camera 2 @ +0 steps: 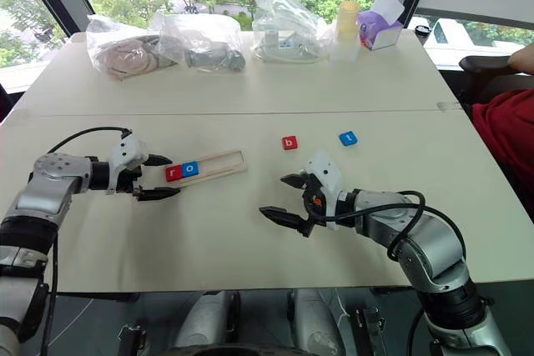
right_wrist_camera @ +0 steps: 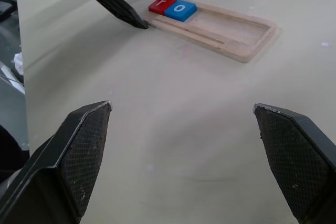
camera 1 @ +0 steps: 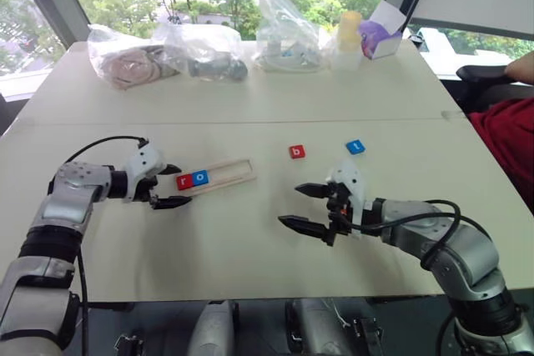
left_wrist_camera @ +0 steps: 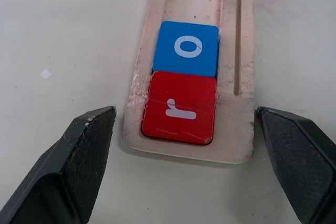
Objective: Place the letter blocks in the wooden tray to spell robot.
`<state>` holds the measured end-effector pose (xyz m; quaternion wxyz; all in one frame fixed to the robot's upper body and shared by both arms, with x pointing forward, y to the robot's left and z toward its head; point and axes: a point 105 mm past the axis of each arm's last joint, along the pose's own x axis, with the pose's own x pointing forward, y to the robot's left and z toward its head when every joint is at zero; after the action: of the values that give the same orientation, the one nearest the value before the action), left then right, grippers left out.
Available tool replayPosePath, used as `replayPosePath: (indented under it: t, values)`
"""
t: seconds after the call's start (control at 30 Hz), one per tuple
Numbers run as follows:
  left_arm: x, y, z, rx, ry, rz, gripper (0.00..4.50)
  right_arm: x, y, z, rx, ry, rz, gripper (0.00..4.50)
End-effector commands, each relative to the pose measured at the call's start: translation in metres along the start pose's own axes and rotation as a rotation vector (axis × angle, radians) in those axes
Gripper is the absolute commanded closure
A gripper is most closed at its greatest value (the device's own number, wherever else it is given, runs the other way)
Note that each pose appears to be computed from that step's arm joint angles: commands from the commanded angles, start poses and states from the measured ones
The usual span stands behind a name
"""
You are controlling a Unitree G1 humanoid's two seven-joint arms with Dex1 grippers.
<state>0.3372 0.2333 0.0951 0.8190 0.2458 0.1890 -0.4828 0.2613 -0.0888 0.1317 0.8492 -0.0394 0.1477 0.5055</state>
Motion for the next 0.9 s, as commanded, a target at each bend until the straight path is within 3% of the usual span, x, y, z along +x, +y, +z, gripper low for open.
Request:
replayPosePath:
  t: [0.03, 0.13, 0.33, 0.5, 0.9]
  values:
    - [0.011, -0.017, -0.023, -0.021, 0.076, -0.079, 0.54, -0.011, -0.011, 0.011, -0.044, -0.036, -0.059, 0.00]
    - [0.011, -0.018, -0.024, -0.027, 0.069, -0.080, 1.39, -0.016, -0.017, 0.010, -0.048, -0.033, -0.083, 0.00]
    - [0.011, -0.021, 0.006, 0.053, 0.003, -0.123, 1.39, -0.040, -0.049, 0.015, -0.023, -0.087, -0.244, 0.00]
    - [0.013, -0.039, 0.039, 0.181, -0.035, -0.239, 1.39, -0.066, -0.070, -0.001, 0.006, -0.087, -0.397, 0.00]
    - [0.041, -0.041, 0.047, 0.182, -0.054, -0.299, 1.39, -0.069, -0.064, -0.009, 0.015, -0.091, -0.423, 0.00]
